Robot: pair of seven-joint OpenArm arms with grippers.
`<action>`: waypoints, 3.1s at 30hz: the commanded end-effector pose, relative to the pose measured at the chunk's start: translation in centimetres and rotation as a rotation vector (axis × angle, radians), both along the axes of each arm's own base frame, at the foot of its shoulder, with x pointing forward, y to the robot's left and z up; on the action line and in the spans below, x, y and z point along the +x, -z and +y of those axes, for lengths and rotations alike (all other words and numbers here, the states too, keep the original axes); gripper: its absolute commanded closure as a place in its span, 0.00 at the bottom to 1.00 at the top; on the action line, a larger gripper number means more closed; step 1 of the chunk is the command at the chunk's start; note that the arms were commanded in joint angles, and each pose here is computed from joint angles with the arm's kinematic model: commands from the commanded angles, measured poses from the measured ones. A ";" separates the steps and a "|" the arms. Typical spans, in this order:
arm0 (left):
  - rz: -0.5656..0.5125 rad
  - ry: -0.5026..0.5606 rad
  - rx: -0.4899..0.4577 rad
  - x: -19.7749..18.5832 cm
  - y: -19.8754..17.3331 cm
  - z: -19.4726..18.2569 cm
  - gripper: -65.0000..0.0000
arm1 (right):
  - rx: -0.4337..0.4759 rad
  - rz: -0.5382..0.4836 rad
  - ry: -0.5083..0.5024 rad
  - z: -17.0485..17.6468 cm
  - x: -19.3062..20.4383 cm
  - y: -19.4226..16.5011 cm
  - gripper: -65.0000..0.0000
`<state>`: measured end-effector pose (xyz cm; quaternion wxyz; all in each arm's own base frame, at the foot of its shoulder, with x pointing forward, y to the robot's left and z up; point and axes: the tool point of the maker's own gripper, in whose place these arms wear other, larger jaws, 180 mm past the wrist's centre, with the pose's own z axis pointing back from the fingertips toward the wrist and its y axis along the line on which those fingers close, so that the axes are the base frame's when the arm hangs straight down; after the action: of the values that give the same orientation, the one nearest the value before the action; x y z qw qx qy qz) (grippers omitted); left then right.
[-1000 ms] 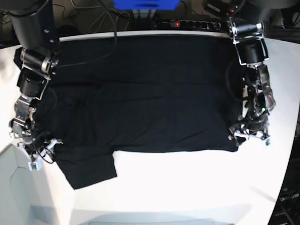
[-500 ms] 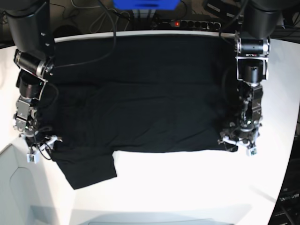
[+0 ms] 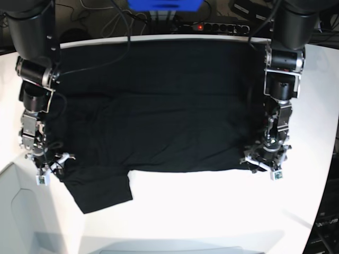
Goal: Fold the T-shirt properly
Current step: 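Reach both grippers to the shirt's middle and grasp the fabric, then fold the grasped fabric toward the collar with both grippers, then adjust the folded edge with the right gripper, holding with the left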
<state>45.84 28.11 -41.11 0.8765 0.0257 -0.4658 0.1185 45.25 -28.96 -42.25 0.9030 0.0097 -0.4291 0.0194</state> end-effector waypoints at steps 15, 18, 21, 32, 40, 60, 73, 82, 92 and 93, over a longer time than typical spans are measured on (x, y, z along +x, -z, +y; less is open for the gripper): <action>-0.025 -0.006 -0.013 0.8 -1.5 0.2 1.00 | -0.050 -0.034 -0.025 -0.4 1.2 -2.5 1.00; -0.021 0.020 -0.021 0.5 -2.0 -0.6 1.00 | -0.103 -0.091 -0.038 -0.8 0.9 -4.1 1.00; -0.044 -0.003 -0.048 -0.3 -3.3 0.2 1.00 | -0.145 -0.135 -0.057 -0.4 0.4 -5.4 1.00; -0.128 -0.044 -0.093 -4.8 -7.7 1.7 1.00 | -0.145 -0.233 -0.077 -0.1 -3.6 -10.8 1.00; -0.167 -0.092 -0.099 -9.9 -9.8 2.7 1.00 | -0.172 -0.252 -0.129 1.6 -8.7 -11.6 1.00; -0.019 -0.139 -0.083 -21.5 -6.5 1.9 1.00 | -0.194 -0.138 -0.115 -1.3 -17.0 -8.9 1.00; 0.051 -0.151 -0.062 -24.3 -5.1 2.6 1.00 | -0.256 -0.137 -0.136 -0.9 -19.7 -10.3 1.00; 0.063 -0.186 -0.053 -25.2 -4.9 3.8 1.00 | -0.251 -0.105 -0.131 -1.2 -20.4 -9.4 1.00; 0.067 -0.177 -0.064 -25.1 -4.6 3.2 1.00 | -0.270 -0.077 -0.155 -0.7 -22.1 -9.3 1.00; 0.071 -0.170 -0.068 -25.1 -4.4 2.9 1.00 | -0.273 -0.066 -0.161 -0.6 -22.6 -9.2 1.00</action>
<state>20.31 30.53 -37.59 0.8864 0.0313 -0.4096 0.2136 22.26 -29.34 -34.30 0.8870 -0.0741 -0.4337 0.1403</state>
